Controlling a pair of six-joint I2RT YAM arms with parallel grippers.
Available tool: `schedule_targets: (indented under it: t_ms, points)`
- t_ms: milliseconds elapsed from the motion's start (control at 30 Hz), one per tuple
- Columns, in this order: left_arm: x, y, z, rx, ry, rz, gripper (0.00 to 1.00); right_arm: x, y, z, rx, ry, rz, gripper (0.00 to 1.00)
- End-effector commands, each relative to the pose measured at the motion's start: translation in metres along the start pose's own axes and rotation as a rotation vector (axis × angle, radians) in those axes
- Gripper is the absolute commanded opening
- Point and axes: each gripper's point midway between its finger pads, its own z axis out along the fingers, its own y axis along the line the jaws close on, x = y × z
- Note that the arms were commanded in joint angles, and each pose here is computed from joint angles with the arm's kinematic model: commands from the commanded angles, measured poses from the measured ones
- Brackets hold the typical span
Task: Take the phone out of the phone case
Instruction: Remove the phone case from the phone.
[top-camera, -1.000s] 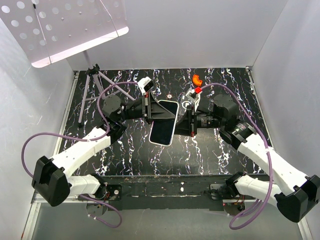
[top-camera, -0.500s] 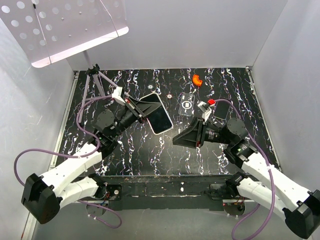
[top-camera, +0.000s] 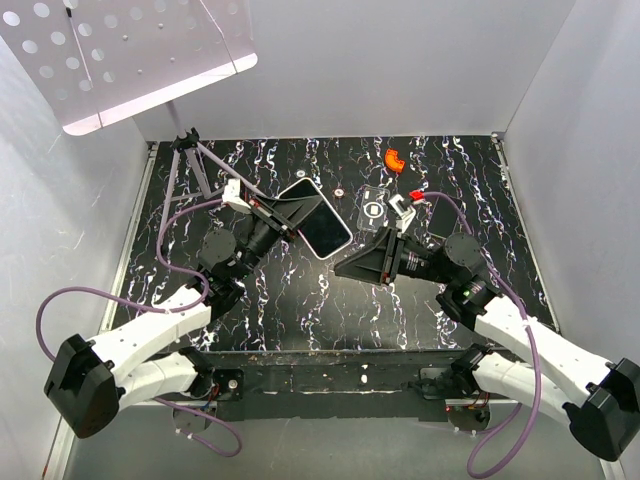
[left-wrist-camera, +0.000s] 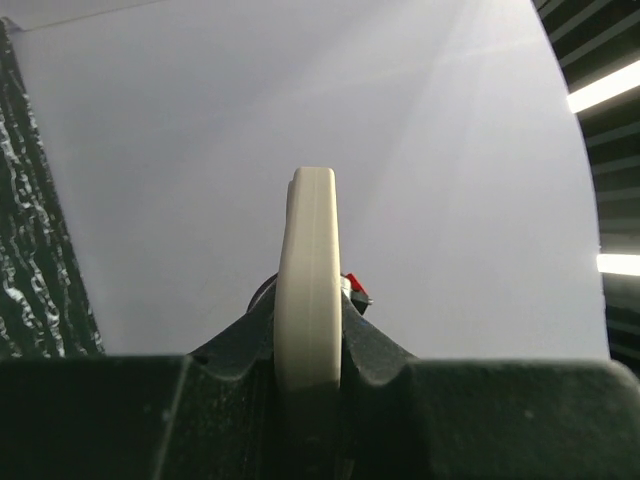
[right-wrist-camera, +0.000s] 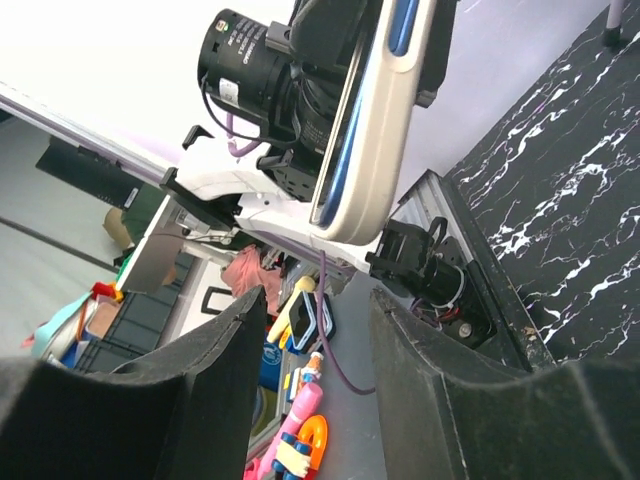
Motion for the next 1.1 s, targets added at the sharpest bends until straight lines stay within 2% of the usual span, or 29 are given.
schedule_targets:
  t_ms: [0,300,667,767,867,900,1000,1067]
  points:
    - [-0.003,-0.036,0.001,0.148,-0.022,-0.095,0.0,-0.02,0.02,0.009,-0.011,-0.036,-0.078,0.53]
    - [0.012,-0.045,0.005,0.206,0.054,-0.148,0.0,-0.034,0.022,0.018,0.015,-0.048,-0.117,0.53]
    - [0.021,-0.051,0.009,0.222,0.067,-0.129,0.0,-0.03,0.007,0.023,0.062,-0.044,-0.12,0.42]
    - [0.023,-0.054,0.01,0.226,0.074,-0.129,0.0,-0.032,0.0,0.023,0.095,-0.06,-0.133,0.34]
    - [0.024,-0.054,0.009,0.209,0.08,-0.164,0.0,-0.027,-0.009,0.024,0.116,-0.036,-0.192,0.14]
    - [0.025,-0.054,0.009,0.186,0.093,-0.201,0.0,-0.022,-0.016,0.023,0.129,-0.017,-0.239,0.04]
    - [0.033,-0.06,0.006,0.122,0.161,-0.305,0.0,-0.008,-0.04,0.014,0.181,0.035,-0.407,0.01]
    - [0.045,-0.069,0.003,0.075,0.259,-0.354,0.0,-0.007,-0.049,0.009,0.199,0.038,-0.51,0.01]
